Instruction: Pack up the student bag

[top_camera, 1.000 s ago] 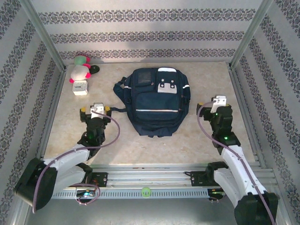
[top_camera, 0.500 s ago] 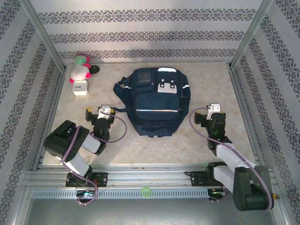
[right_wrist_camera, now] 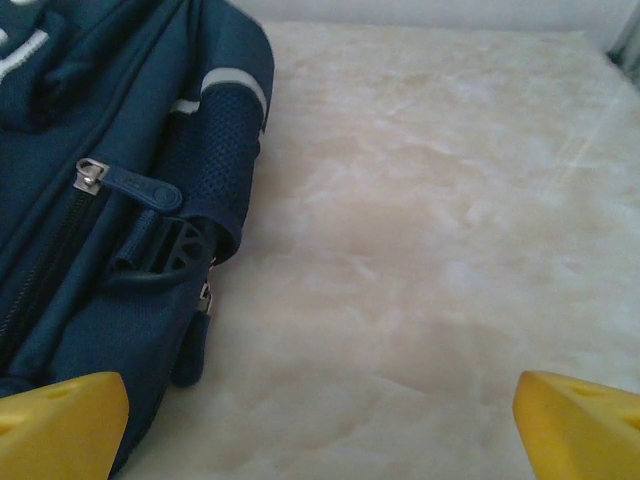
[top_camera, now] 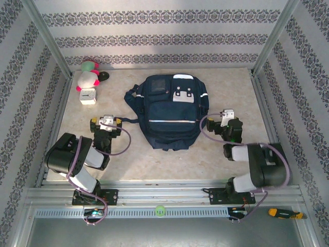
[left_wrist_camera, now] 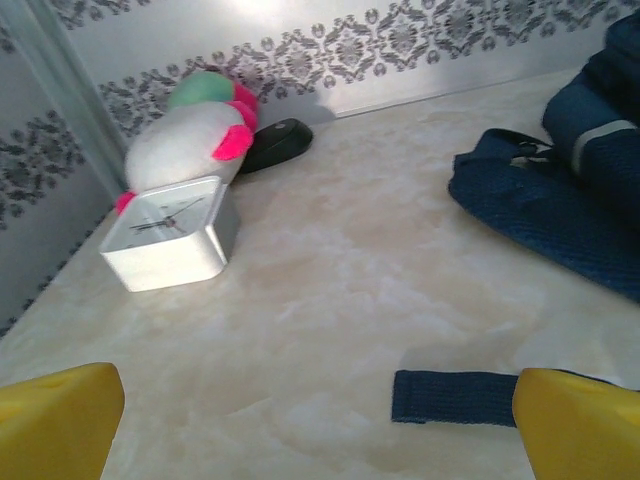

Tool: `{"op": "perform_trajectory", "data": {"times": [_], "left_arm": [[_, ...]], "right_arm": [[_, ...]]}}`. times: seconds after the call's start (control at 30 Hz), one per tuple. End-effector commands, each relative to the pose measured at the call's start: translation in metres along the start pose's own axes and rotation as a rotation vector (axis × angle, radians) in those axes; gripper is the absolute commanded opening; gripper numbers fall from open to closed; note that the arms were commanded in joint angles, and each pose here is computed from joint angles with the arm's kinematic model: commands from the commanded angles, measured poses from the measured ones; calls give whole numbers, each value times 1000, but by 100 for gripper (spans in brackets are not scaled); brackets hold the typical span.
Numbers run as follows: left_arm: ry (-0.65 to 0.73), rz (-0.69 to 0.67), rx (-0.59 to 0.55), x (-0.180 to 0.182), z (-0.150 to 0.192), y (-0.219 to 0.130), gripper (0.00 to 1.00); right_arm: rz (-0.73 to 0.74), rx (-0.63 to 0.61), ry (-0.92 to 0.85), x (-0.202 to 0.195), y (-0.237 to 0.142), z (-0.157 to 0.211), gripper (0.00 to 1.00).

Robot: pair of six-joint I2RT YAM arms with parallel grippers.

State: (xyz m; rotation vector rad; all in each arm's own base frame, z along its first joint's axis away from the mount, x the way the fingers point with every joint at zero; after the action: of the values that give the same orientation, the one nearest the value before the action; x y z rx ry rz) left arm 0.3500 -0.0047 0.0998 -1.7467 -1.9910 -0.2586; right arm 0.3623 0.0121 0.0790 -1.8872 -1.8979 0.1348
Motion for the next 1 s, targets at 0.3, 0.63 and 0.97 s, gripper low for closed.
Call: {"op": "perform_trajectory", "data": {"times": [0.3,0.63,0.97], "left_arm": [[-215,198,126,7,8,43,99],[-215,177,96,9,5,42,99],[-199,234,99,1,3,43,99]], "right_arm": [[-12,-97,49,2,13,-40,98],[-12,-96,49,2,13,-39,98],[-13,-96,49,2,13,-40,98]]}}
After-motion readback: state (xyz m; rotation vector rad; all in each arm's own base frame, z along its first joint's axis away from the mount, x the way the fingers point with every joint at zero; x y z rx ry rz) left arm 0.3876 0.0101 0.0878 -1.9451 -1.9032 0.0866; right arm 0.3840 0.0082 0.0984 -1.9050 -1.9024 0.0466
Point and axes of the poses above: each hand's point on the last joint's axis, 136 mm out from that joint toward the fingers, its own y axis out along the fingers, its own x axis along the line the jaws close on, z = x × y, the point moved 1 cm from there along -y, back along the fingers, and after that the axes turned 15 degrees about y, right-handed, at the moved point
